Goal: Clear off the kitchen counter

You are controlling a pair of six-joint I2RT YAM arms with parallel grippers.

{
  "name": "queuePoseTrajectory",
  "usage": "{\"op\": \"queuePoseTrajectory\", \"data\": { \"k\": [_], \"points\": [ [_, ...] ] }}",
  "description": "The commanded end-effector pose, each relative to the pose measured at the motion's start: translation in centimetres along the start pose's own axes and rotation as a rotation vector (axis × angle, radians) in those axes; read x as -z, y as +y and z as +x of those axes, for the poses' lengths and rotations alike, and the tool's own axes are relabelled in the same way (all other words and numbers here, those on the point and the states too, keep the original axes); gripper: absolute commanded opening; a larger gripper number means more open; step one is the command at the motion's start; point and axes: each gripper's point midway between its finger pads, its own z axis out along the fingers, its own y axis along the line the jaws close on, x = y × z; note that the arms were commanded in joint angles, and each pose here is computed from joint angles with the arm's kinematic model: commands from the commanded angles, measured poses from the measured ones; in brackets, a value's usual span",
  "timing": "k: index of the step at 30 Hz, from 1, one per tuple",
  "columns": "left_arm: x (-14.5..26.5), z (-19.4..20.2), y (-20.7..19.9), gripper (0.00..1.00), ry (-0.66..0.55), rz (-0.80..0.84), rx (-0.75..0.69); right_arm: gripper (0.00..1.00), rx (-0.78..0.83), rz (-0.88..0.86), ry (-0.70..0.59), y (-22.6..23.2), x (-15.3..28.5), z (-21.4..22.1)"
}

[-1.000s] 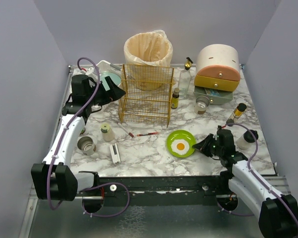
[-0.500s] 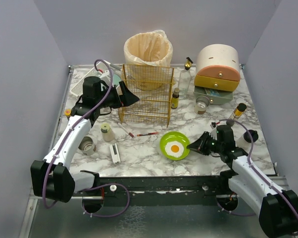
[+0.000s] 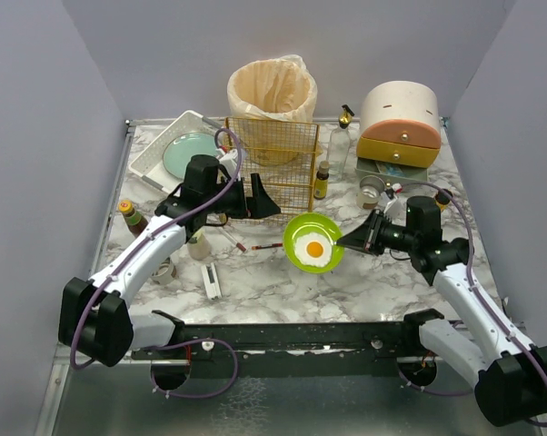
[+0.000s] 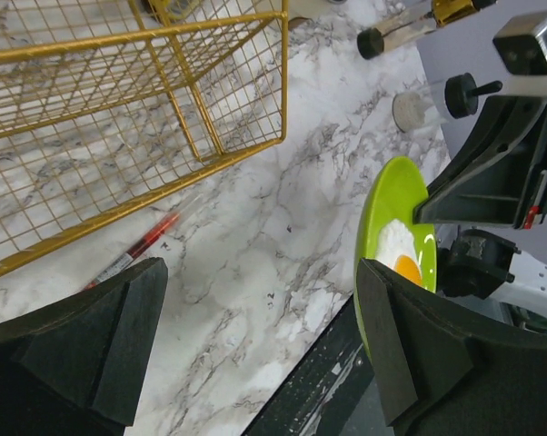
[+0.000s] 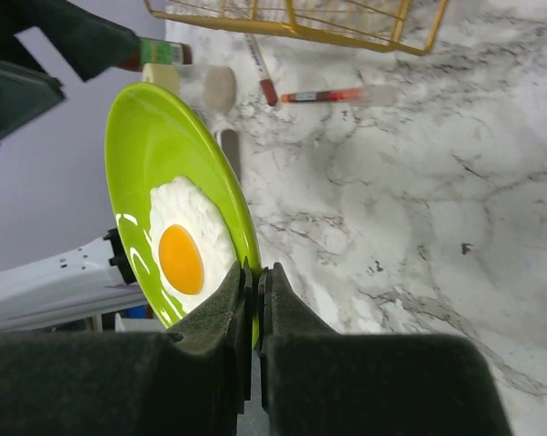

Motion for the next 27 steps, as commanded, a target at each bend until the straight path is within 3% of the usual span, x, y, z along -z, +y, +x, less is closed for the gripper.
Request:
{"op": "queuePoseTrajectory", "data": {
  "k": [1,27],
  "points": [
    [-1.1,0.9,-0.4,0.91,0.017,0.018,-0.007,0.00,0.017,-0.097,0.055,3.3,0.6,-0.7],
    [-2.6,0.2,-2.6,0.87,-0.007,0.105,0.071,0.00,0.046,-0.048,0.082,3.1,-0.2,-2.1]
  ]
}}
